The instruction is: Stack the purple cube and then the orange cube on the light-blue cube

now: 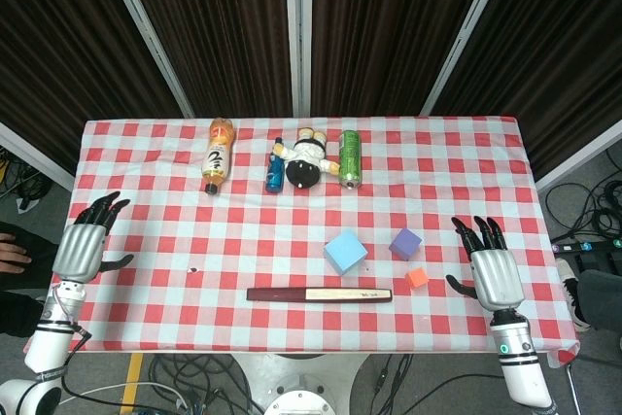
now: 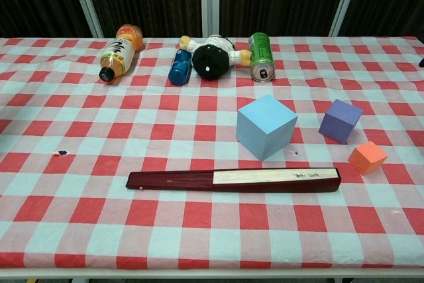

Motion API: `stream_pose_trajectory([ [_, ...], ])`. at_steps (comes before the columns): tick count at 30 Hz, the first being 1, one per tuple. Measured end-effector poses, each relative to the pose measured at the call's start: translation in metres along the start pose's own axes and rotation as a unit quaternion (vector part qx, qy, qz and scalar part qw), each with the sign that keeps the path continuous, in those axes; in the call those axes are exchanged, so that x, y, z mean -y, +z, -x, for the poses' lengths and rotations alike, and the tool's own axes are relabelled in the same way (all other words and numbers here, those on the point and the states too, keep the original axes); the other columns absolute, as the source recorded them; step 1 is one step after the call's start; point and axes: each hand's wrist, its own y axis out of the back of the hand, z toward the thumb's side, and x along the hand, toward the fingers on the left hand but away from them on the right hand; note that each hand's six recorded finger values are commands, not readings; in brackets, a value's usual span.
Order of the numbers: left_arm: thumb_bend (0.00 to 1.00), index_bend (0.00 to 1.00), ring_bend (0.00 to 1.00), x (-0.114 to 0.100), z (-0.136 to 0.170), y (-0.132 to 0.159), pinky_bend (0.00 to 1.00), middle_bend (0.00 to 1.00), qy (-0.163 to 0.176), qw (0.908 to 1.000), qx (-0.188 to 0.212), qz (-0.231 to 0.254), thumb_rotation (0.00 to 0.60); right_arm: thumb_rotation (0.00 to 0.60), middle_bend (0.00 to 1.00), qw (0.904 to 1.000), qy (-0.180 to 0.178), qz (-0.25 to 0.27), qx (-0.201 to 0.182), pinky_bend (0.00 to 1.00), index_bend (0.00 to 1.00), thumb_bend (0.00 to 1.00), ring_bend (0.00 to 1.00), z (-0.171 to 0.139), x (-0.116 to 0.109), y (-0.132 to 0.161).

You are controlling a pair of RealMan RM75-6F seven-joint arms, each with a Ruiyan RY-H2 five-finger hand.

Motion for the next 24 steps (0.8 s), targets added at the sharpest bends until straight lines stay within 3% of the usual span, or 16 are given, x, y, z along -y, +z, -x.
stream_pose_trajectory([
  [10, 0.09, 0.21, 0.13, 0.000, 0.000, 0.002, 0.24, 0.18, -0.001, 1.0000, 0.002, -0.001, 0.600, 0.600, 0.26, 0.9994, -0.001, -0.031, -0.016, 0.00, 0.09, 0.06, 0.05, 0.008, -0.015, 0.002],
  [16, 0.09, 0.21, 0.13, 0.000, 0.000, -0.002, 0.24, 0.18, -0.001, 1.0000, -0.003, 0.003, 0.600, 0.600, 0.26, 0.9967, 0.039, -0.060, -0.039, 0.01, 0.10, 0.06, 0.05, 0.026, -0.020, 0.002],
  [20, 0.09, 0.21, 0.13, -0.002, -0.001, -0.004, 0.24, 0.18, 0.003, 1.0000, -0.006, 0.003, 0.600, 0.600, 0.27, 0.9879, 0.077, -0.109, -0.079, 0.01, 0.12, 0.06, 0.05, 0.047, -0.023, 0.007],
  [24, 0.09, 0.21, 0.13, -0.003, -0.001, -0.006, 0.24, 0.18, 0.004, 0.9999, -0.010, -0.001, 0.600, 0.600, 0.28, 0.9716, 0.113, -0.159, -0.134, 0.02, 0.17, 0.07, 0.05, 0.074, -0.023, 0.018],
])
